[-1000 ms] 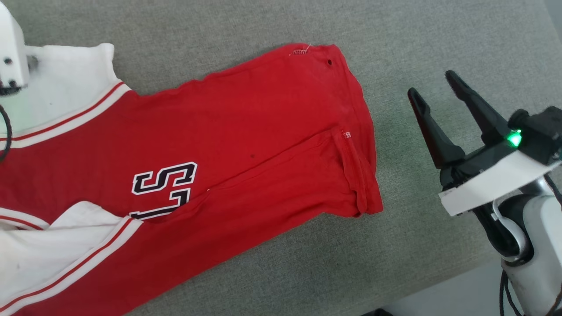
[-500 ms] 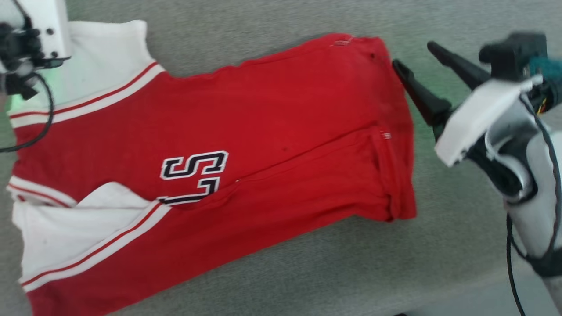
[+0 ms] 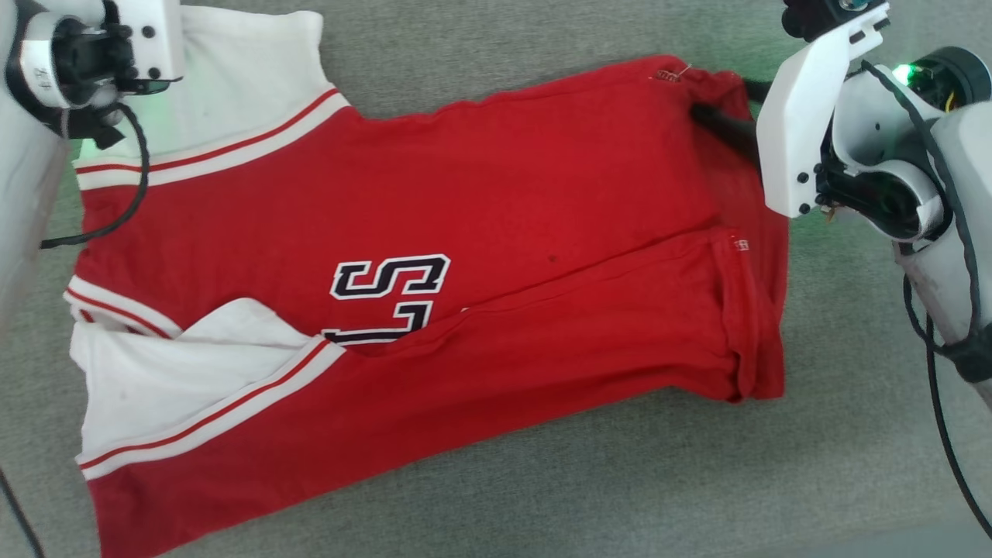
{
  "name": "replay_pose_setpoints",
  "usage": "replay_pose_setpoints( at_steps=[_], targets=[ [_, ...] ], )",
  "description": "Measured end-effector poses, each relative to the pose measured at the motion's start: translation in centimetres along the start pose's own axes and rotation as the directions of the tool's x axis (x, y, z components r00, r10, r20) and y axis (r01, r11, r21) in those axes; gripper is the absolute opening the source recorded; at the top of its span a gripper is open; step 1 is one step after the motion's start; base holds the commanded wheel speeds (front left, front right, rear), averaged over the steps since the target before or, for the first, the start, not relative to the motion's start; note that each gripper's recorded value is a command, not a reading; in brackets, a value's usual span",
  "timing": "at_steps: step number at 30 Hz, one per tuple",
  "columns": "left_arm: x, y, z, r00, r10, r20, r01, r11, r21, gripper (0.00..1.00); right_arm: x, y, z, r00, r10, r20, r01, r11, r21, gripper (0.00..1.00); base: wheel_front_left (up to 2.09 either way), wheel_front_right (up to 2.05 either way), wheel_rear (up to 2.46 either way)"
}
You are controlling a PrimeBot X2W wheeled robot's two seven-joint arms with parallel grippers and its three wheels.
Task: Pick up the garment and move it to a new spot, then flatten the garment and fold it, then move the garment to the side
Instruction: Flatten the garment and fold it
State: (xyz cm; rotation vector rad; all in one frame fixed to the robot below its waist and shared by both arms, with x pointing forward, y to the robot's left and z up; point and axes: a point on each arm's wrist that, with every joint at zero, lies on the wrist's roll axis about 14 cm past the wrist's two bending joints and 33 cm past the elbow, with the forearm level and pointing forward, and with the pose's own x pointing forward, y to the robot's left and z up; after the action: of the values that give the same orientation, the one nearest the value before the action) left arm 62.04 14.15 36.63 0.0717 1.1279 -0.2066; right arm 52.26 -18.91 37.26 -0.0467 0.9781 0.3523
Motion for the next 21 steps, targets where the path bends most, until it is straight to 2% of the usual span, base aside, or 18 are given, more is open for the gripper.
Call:
replay_pose_setpoints(
  at_steps=[6, 11, 21],
  targets=[
    [-1.1, 0.3, 0.3, 0.999, 0.003, 0.033, -0.003, 1.000, 0.000, 0.00, 0.1, 0.2, 0.8, 1.000, 0.013, 0.006, -0.013, 1.000, -0.014, 0.00, 0.00, 0.00, 0.00],
    [-3.2, 1.2, 0.7, 0.998, 0.016, 0.063, -0.016, 1.000, 0.005, 0.00, -0.8, 0.2, 1.6, 0.998, 0.009, 0.054, -0.007, 0.999, -0.036, 0.00, 0.00, 0.00, 0.00],
    [-8.6, 1.2, 0.9, 0.991, 0.016, 0.135, -0.027, 0.997, 0.076, 0.00, -4.2, 0.7, 3.4, 0.983, 0.020, 0.184, -0.005, 0.997, -0.083, 0.00, 0.00, 0.00, 0.00]
  ],
)
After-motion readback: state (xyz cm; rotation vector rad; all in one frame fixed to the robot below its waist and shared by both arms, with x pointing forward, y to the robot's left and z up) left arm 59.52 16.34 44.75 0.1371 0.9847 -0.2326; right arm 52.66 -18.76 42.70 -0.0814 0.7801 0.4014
